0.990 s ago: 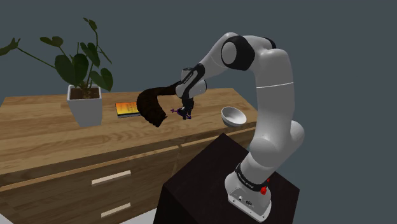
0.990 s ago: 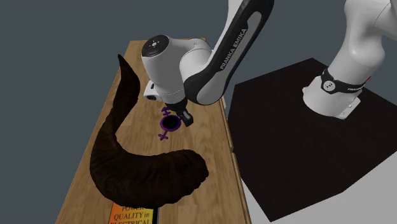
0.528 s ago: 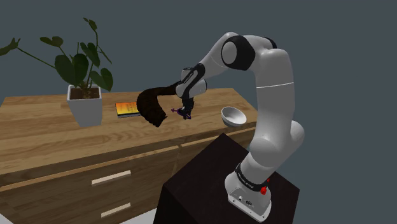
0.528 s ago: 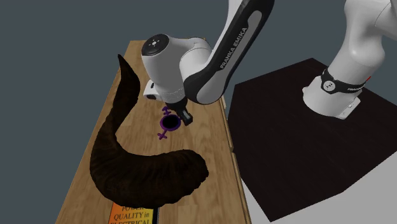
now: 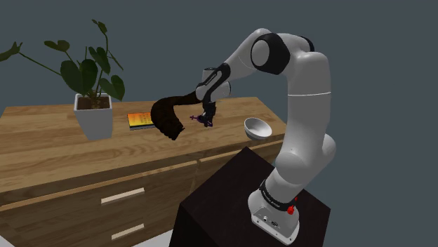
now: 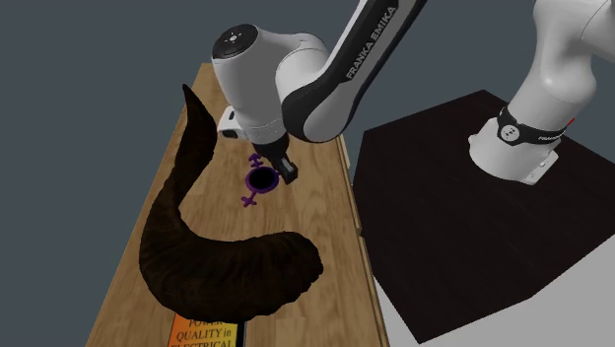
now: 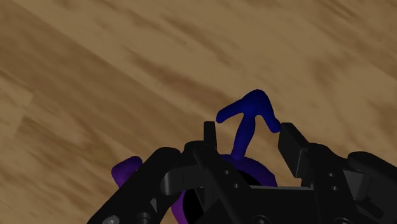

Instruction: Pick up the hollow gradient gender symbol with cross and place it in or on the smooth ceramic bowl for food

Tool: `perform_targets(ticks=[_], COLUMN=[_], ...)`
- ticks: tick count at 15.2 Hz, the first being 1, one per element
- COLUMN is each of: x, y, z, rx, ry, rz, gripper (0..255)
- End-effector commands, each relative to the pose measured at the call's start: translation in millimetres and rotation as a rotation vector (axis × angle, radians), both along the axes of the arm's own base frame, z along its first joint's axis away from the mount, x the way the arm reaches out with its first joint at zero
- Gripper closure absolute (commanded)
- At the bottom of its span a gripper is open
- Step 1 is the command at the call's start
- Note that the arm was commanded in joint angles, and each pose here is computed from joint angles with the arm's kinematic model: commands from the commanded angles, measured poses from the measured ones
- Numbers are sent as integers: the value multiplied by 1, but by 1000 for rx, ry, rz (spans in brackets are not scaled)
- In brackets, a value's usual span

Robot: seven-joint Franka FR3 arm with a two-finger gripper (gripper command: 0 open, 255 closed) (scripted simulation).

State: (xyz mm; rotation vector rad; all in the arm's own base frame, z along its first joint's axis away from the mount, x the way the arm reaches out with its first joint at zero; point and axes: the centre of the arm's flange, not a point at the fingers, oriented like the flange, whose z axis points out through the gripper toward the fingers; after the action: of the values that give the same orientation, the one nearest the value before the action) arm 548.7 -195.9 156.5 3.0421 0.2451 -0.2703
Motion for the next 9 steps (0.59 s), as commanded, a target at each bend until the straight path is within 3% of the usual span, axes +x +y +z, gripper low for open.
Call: perform_targets(ticks=[1, 9], x=[-1, -1], y=[0, 0], z=[10, 52], rx=[0, 0], ry=[0, 0], rz=[0, 0], gripper=[255, 255])
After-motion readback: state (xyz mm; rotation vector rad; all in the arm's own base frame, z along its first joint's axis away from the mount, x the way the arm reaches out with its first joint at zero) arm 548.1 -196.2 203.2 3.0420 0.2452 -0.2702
